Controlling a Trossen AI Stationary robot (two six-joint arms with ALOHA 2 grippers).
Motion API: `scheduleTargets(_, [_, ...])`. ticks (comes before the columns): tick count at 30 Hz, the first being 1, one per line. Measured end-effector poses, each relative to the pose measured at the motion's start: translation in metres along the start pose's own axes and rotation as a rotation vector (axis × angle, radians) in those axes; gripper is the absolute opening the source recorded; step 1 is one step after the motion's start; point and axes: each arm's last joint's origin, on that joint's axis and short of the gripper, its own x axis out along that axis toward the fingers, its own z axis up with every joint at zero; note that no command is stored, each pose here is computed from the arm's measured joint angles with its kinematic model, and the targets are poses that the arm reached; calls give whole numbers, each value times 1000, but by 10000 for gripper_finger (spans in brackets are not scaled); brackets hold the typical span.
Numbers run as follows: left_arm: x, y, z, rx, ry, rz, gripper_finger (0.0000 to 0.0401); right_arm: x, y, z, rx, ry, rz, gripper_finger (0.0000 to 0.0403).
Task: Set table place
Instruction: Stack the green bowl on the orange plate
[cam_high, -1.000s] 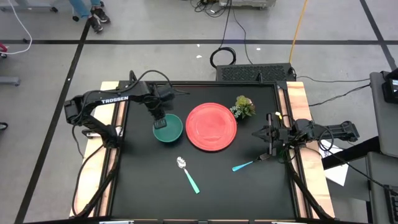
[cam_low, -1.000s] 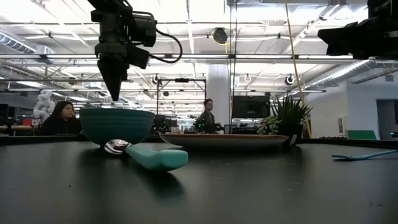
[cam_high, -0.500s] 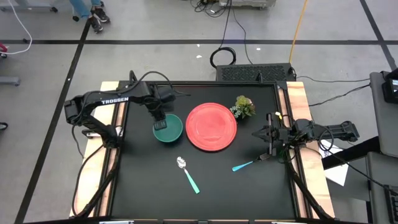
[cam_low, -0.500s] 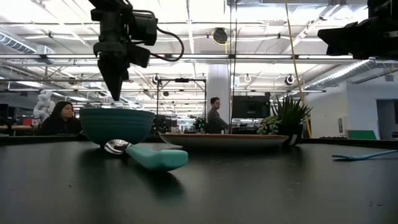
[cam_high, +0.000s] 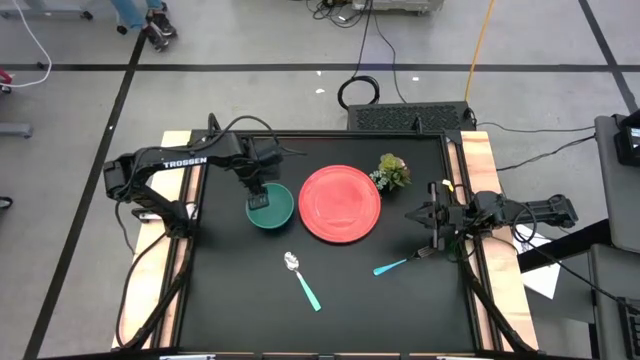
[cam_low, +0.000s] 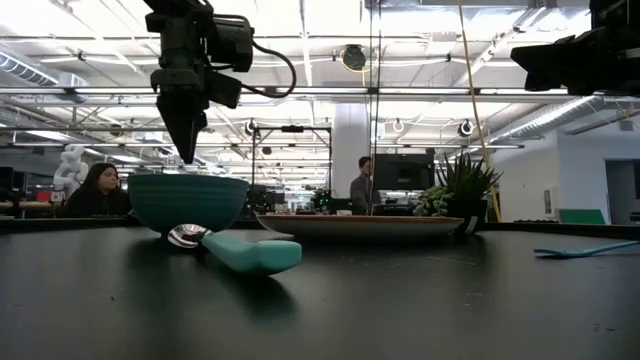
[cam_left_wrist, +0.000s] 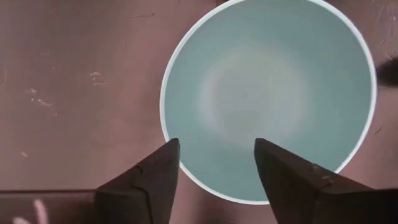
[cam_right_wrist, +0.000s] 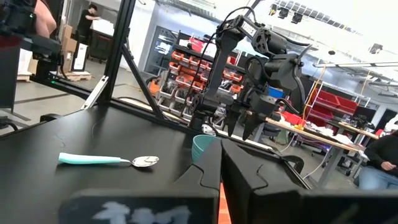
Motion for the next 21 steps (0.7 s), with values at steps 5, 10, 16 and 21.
scheduleTargets(5, [0, 0, 0, 3, 1, 9, 245, 0, 0, 0, 0, 0, 0, 0])
scheduleTargets(10, [2, 1, 5, 19, -31, 12, 252, 0, 0, 0, 0, 0, 0, 0])
scheduleTargets(16, [20, 4, 12, 29, 18, 1, 253, 0, 0, 0, 0, 0, 0, 0])
scheduleTargets(21, [36, 5, 16, 40, 76, -2, 253, 0, 0, 0, 0, 0, 0, 0])
